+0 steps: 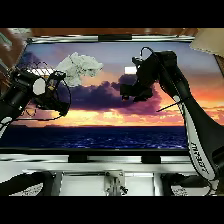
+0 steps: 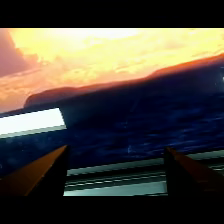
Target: Fold the shirts.
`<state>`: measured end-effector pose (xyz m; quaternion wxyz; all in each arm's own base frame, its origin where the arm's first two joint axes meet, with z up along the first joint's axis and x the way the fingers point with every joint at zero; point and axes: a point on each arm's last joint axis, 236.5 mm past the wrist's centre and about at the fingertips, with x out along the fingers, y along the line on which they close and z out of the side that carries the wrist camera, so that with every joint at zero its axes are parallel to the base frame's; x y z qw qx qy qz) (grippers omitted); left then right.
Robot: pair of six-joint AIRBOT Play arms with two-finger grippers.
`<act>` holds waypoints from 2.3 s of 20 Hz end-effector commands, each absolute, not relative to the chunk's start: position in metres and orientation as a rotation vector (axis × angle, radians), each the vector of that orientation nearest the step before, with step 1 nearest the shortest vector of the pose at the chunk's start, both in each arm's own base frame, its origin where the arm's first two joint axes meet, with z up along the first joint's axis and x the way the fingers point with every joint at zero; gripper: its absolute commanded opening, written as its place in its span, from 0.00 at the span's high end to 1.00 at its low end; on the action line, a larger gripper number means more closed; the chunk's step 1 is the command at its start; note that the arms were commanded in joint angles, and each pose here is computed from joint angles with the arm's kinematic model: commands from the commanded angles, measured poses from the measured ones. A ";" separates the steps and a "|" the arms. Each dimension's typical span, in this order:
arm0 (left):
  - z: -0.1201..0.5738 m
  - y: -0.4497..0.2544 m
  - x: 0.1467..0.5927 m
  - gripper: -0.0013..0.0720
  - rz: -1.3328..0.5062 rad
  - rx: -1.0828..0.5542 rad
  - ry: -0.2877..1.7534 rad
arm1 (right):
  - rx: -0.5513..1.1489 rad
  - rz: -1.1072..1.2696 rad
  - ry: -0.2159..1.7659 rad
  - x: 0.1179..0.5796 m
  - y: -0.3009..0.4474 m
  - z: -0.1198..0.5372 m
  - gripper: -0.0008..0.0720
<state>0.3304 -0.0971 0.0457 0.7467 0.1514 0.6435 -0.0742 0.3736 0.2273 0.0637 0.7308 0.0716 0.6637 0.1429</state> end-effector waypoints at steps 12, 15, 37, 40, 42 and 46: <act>0.046 -0.097 0.331 0.07 -0.163 0.332 1.408 | 0.189 0.322 1.348 0.399 0.235 0.070 0.19; 0.046 -0.097 0.331 0.07 -0.162 0.332 1.408 | 0.218 0.334 1.306 0.408 0.241 0.074 0.19; -0.060 -0.028 0.613 0.05 0.096 -0.233 1.099 | 0.069 0.371 1.434 0.376 0.225 0.063 0.19; -0.069 -0.020 0.612 0.05 0.103 -0.168 1.111 | 0.089 0.390 1.434 0.375 0.230 0.065 0.19; -0.069 -0.016 0.614 0.05 0.112 -0.151 1.101 | 0.089 0.390 1.434 0.375 0.230 0.065 0.19; -0.085 -0.023 0.621 0.07 0.107 -0.186 1.089 | 0.089 0.390 1.434 0.375 0.230 0.065 0.19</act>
